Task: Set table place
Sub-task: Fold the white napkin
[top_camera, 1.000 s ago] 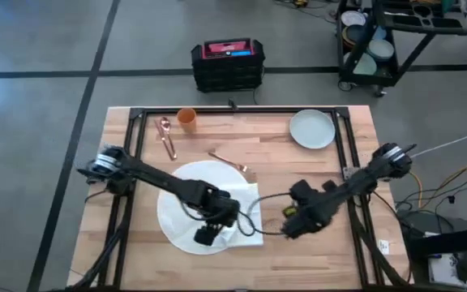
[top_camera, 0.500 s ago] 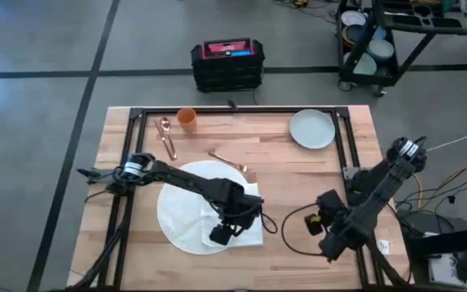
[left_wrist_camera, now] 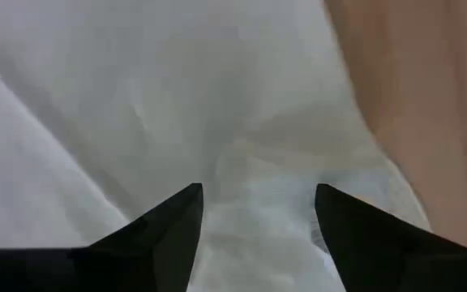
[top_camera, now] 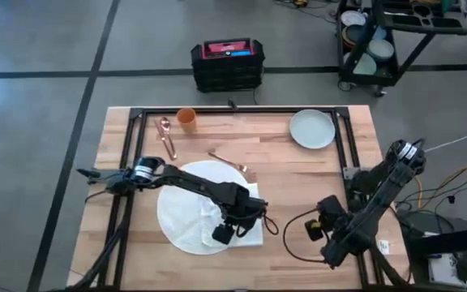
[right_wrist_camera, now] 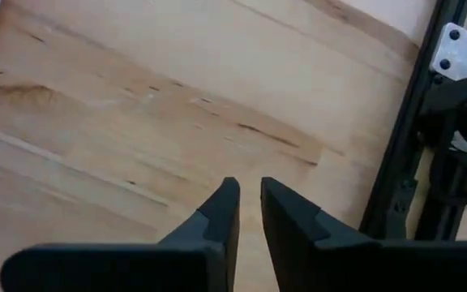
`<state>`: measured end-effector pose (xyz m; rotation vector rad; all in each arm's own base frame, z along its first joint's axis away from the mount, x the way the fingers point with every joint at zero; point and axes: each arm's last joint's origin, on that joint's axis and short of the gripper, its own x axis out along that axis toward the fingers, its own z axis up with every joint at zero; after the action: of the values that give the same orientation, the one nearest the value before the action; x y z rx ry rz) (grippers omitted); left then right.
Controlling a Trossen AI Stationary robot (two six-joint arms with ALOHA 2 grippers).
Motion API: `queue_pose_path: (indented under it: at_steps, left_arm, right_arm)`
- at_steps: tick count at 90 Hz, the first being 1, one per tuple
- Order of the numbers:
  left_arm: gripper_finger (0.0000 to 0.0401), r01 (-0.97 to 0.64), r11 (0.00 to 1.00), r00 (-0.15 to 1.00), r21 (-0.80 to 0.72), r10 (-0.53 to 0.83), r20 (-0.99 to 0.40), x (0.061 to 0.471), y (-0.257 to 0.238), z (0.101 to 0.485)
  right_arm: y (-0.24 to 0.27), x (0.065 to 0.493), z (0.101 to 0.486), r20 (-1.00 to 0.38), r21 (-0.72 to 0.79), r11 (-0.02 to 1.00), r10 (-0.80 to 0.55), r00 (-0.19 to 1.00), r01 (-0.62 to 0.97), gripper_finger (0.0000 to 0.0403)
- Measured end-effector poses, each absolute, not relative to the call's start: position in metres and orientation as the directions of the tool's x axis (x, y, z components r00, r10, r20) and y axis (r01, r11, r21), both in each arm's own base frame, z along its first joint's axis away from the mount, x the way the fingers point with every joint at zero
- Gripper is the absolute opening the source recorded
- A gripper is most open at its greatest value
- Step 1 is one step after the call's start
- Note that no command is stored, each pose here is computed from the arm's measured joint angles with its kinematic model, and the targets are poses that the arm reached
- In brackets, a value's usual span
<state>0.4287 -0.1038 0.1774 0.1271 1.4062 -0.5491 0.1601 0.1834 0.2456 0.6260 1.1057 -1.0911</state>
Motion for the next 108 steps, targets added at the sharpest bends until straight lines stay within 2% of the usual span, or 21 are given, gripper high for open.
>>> queue_pose_path:
  at_steps: [40,71,91,108]
  left_arm:
    - [0.0204,0.454,0.861,0.059,-0.231,-0.288,-0.956,0.428,-0.103,0.174]
    - [0.0199,0.44,0.854,0.001,-0.277,-0.309,-0.951,0.421,-0.103,0.164]
    - [0.0168,0.438,0.855,-0.005,-0.278,-0.307,-0.952,0.418,-0.102,0.167]
    - [0.0119,0.439,0.856,-0.005,-0.273,-0.301,-0.954,0.417,-0.102,0.17]
  right_arm:
    - [0.184,0.16,0.245,-0.927,-0.1,0.38,-0.372,0.053,0.92,0.0028]
    - [0.184,0.16,0.245,-0.926,-0.1,0.38,-0.373,0.053,0.919,0.0034]
    - [0.183,0.16,0.246,-0.925,-0.104,0.38,-0.376,0.051,0.919,0.0024]
    - [0.183,0.16,0.246,-0.924,-0.108,0.38,-0.379,0.048,0.919,0.0025]
